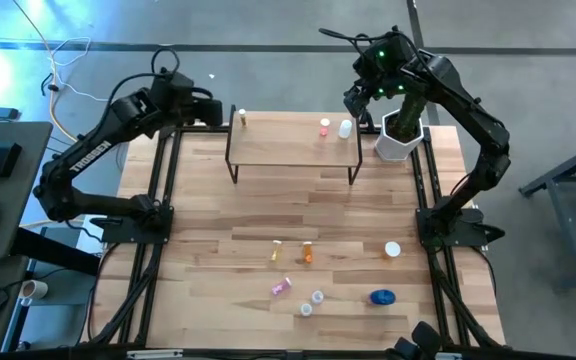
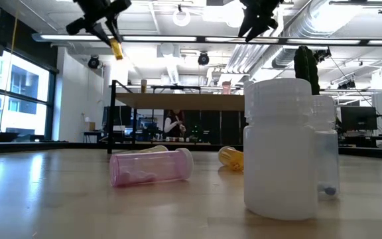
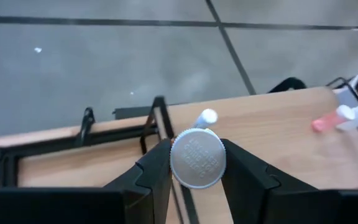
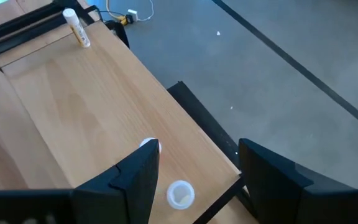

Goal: Pick and place medicine bottles onto shelf by color
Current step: Put the top orange pill bottle on the shelf

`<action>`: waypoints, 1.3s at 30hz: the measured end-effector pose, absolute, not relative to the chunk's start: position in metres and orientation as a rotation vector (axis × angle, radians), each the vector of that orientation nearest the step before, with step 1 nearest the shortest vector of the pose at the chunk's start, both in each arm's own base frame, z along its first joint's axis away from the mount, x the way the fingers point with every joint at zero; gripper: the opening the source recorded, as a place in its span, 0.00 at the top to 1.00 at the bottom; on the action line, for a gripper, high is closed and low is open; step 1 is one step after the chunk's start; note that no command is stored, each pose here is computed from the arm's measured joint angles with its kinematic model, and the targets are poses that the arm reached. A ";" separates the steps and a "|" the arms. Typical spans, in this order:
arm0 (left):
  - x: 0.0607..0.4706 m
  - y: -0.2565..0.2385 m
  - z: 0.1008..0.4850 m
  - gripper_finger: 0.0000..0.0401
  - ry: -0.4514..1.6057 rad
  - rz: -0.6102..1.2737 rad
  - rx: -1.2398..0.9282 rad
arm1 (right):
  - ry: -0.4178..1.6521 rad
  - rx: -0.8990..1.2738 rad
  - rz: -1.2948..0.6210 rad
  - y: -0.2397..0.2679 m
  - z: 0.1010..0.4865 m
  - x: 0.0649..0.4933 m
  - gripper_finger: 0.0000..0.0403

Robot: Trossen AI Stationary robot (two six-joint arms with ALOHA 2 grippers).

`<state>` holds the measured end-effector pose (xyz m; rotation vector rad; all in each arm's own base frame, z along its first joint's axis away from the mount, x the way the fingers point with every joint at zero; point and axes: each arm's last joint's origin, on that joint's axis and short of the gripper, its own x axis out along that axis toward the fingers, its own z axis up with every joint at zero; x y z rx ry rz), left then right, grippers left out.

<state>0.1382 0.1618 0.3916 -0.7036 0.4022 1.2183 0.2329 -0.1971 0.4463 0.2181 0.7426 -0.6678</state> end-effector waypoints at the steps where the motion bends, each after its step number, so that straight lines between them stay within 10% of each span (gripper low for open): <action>1: 0.139 0.163 0.394 0.72 0.403 1.211 -0.697 | 0.741 0.222 -0.669 -0.197 0.446 0.233 0.48; 39: 0.239 0.187 0.322 0.72 0.825 1.073 -0.610 | 0.732 0.251 -0.681 -0.197 0.446 0.233 0.48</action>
